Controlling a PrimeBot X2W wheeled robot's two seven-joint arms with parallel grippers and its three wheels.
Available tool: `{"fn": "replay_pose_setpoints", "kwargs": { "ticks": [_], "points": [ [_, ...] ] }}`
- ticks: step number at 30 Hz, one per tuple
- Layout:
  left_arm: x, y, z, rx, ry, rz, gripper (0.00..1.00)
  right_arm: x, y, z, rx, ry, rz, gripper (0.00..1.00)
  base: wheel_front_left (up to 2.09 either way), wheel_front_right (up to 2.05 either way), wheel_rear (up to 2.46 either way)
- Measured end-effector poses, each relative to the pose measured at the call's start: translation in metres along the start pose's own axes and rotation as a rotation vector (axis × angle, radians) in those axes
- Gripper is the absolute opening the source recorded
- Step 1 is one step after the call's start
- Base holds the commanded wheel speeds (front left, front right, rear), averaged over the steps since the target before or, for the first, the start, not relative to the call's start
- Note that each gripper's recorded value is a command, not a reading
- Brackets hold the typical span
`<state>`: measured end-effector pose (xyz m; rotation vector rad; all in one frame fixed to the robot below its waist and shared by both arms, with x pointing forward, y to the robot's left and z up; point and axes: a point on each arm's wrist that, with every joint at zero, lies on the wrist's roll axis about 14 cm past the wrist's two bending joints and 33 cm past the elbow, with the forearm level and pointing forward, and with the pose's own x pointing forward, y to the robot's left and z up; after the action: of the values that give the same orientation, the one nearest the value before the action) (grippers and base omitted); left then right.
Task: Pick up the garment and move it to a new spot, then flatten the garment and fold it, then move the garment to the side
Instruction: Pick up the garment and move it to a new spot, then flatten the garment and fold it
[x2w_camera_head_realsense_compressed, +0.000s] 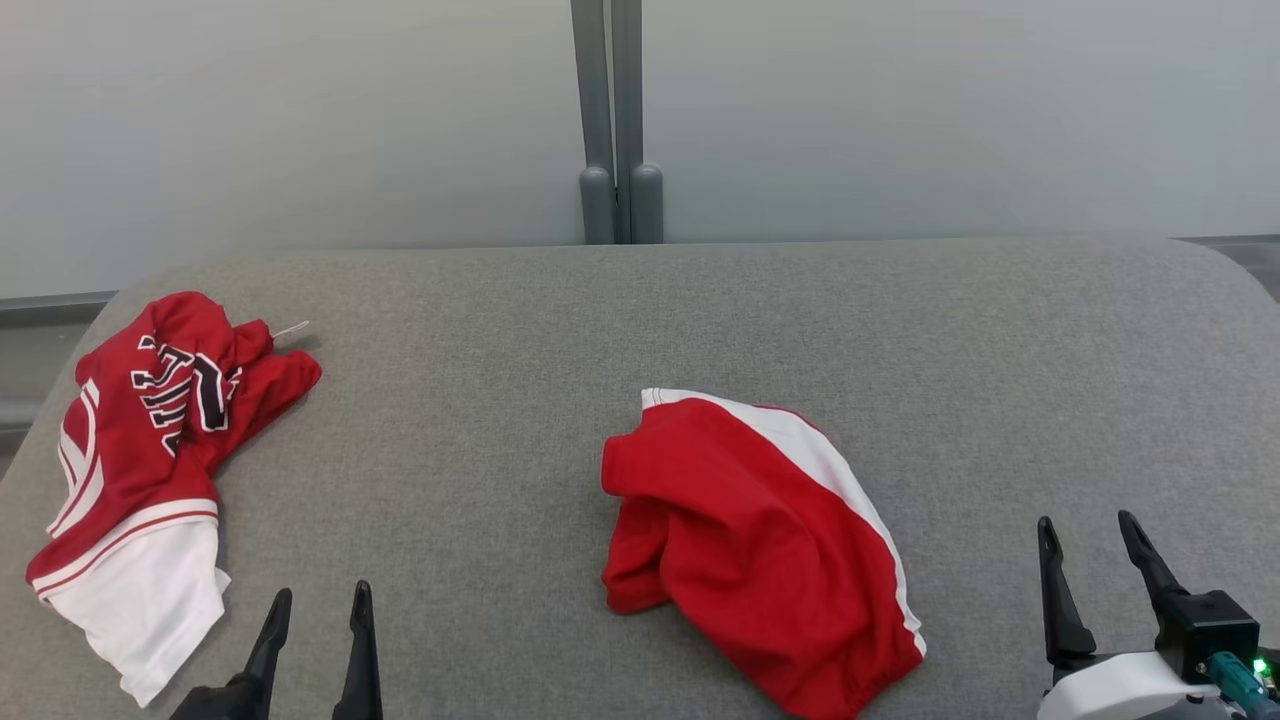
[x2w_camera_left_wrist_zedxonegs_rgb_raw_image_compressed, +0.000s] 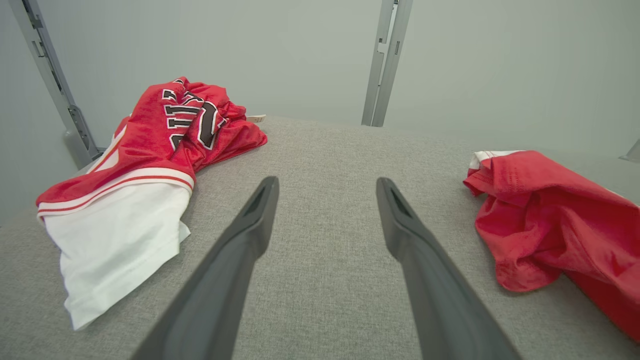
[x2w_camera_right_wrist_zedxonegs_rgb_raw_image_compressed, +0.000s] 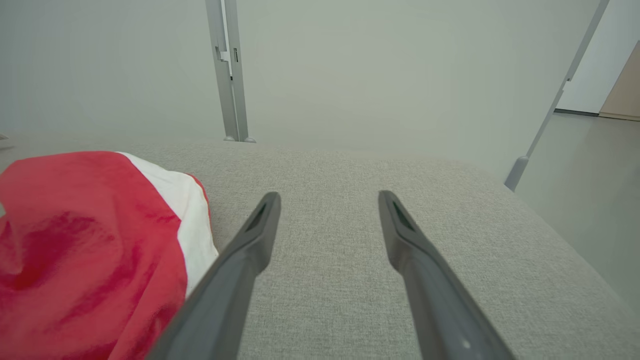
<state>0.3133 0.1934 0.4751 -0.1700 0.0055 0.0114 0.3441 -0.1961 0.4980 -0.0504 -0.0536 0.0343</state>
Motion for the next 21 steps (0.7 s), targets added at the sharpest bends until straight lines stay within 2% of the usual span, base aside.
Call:
{"fn": "replay_pose_setpoints", "kwargs": {
  "ticks": [21],
  "points": [
    [0.01, -0.014, -0.008, 0.021, 0.025, -0.059, 1.0, -0.013, -0.01, -0.006, 0.014, 0.019, -0.038, 1.0, 0.0, 0.0, 0.0]
  ]
}}
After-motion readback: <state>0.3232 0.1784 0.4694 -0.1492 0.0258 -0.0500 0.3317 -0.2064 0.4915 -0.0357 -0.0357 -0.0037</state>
